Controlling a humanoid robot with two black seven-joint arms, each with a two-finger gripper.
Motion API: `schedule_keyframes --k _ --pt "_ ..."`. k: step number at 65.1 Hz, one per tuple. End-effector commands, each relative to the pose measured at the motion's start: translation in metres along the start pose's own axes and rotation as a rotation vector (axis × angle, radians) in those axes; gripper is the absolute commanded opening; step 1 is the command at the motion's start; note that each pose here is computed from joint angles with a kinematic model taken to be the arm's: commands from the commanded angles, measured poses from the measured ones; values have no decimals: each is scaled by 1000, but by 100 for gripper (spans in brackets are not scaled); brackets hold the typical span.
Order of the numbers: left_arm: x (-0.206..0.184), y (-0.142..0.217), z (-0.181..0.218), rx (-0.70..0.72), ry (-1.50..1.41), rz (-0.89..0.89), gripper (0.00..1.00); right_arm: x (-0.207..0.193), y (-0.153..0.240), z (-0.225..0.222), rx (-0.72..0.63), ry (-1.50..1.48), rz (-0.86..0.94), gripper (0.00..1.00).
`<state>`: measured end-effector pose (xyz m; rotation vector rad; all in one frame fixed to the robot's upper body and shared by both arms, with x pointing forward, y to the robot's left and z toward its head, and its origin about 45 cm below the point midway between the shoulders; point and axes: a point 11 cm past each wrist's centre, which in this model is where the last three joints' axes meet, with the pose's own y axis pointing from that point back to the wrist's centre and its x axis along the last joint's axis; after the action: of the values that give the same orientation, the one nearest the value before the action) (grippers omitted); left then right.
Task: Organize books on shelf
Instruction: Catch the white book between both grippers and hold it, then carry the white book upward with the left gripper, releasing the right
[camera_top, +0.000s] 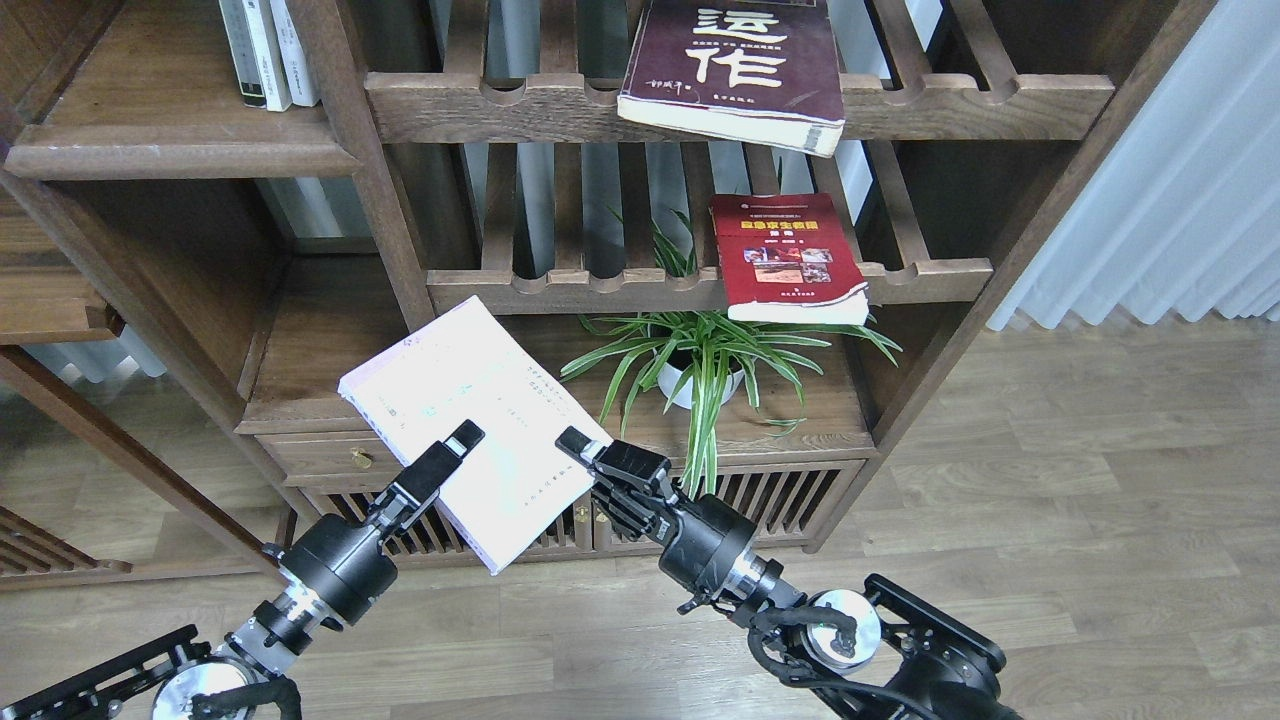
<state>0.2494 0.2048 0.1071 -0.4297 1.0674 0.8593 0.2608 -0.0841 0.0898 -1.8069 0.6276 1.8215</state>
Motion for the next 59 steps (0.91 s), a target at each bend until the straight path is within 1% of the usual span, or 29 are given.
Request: schedule_keyframes --k 1,5,7,9,16,19,24,26,31,39,46,48,59 --pt "4 4 2 0 -8 15 7 0 -1 0 -5 11 1 44" --pt "5 5 3 0 -11 17 7 -1 -1 -1 -6 13 1 52" --pt "5 5 3 -3 -10 18 7 -1 -1 -1 -7 14 1 61" --pt "5 5 4 -3 -11 17 7 -1 -2 0 -10 18 1 65" --pt "6 6 6 2 -19 20 7 -1 -2 0 -11 23 2 67" --pt "6 7 8 6 -34 21 7 -1 -2 -1 -9 26 2 70" --pt "6 8 11 18 -74 14 7 1 -2 -4 -6 33 12 79" --pt "6 9 13 22 -91 12 7 2 -2 -6 -5 37 15 82" --pt "6 13 17 37 -129 10 6 6 -1 -11 5 42 31 83" --pt "10 28 27 122 -203 33 5 1 0 -36 116 49 20 83" --pt "11 39 37 169 -250 52 5 0 0 -42 160 52 15 83" --pt "12 43 48 174 -286 63 4 -1 1 -47 183 56 14 83" --pt "16 53 64 218 -358 94 2 -2 1 -49 196 61 15 83"
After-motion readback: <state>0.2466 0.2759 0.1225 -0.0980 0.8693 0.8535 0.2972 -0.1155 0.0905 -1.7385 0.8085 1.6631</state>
